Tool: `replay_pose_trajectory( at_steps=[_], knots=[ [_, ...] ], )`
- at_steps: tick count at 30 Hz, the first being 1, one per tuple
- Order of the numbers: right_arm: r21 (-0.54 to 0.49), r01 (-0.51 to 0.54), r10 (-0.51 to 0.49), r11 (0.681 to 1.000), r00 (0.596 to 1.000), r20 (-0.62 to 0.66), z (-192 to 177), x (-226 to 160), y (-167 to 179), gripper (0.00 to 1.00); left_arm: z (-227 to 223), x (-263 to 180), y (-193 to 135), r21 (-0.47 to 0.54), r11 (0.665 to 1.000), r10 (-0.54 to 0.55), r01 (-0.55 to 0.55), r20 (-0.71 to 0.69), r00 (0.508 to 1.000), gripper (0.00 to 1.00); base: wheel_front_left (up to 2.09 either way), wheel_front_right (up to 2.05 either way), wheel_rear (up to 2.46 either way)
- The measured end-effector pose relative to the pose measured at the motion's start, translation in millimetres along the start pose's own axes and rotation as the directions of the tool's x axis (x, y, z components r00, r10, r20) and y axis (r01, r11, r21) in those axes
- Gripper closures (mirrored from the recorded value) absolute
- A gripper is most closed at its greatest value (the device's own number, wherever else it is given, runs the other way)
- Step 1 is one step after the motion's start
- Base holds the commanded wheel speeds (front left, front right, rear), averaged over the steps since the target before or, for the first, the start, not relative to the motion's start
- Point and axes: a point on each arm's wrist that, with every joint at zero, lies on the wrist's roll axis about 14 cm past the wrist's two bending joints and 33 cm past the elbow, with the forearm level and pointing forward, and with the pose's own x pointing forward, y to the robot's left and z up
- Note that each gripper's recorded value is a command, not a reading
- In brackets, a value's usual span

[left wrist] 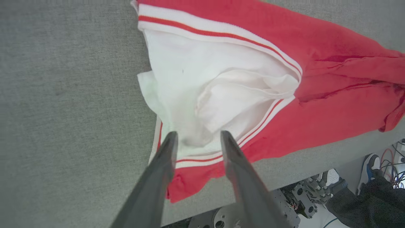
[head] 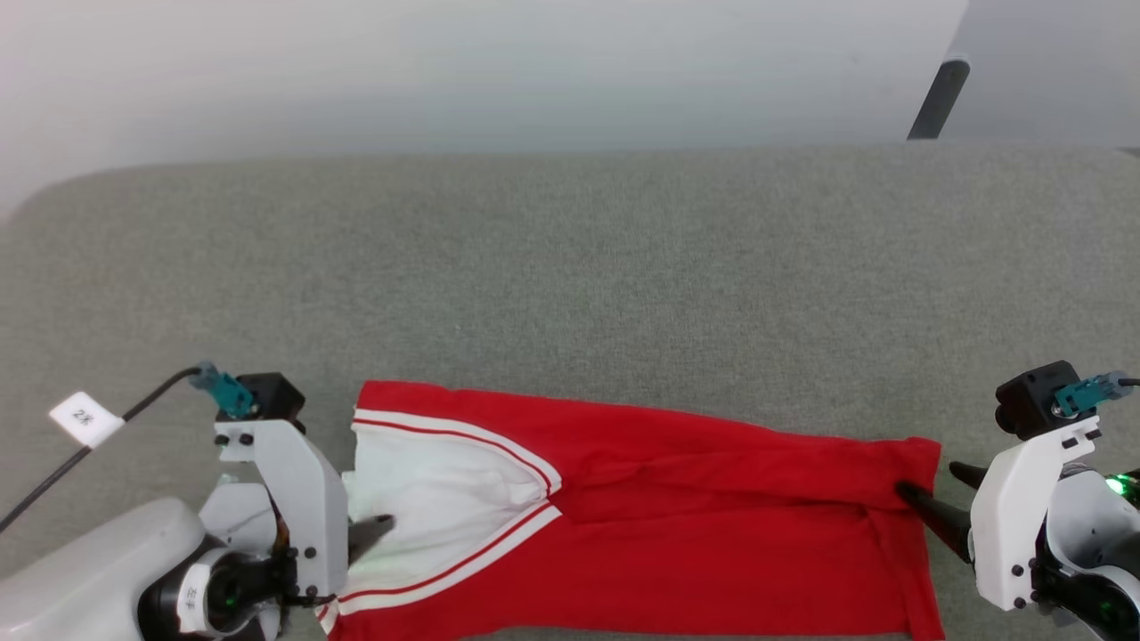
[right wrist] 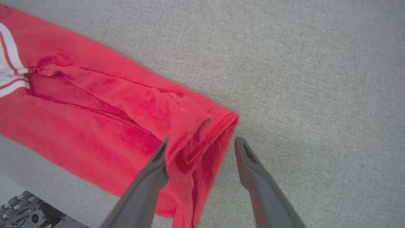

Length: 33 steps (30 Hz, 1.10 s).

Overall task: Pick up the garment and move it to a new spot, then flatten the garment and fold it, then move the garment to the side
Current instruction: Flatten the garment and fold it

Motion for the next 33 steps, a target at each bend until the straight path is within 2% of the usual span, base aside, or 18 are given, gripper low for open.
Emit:
replay_pose_trajectory(
  at_steps=[7, 11, 20, 26, 33],
  knots=[
    [-0.021, -0.005, 0.006, 1.0, 1.0, 0.027, 3, -15, 6, 0.0, 12, -23, 4, -0.013, 1.0, 0.007, -0.005, 0.125, 0.992, 0.0, 0.0, 0.0, 0.0],
    [0.005, -0.001, 0.001, 1.0, 0.998, 0.061, 2, -26, 7, 0.0, 19, -38, 1, 0.004, 1.0, -0.011, 0.01, 0.24, 0.971, 0.0, 0.0, 0.0, 0.0],
    [0.107, 0.01, -0.025, 0.994, 0.989, 0.145, -1, -45, 10, 0.0, 31, -70, 0, 0.025, 0.999, -0.052, 0.046, 0.515, 0.856, 0.0, 0.0, 0.0, 0.0],
    [0.167, 0.026, -0.051, 0.986, 0.987, 0.152, -13, -53, 8, 0.0, 34, -93, 15, 0.003, 1.0, -0.023, 0.029, 0.681, 0.732, 0.0, 0.0, 0.0, 0.0],
    [0.208, 0.049, -0.079, 0.977, 0.987, 0.138, -23, -56, 3, 0.0, 24, -108, 37, -0.043, 0.999, 0.03, 0.004, 0.753, 0.658, 0.0, 0.0, 0.0, 0.0]
  ],
)
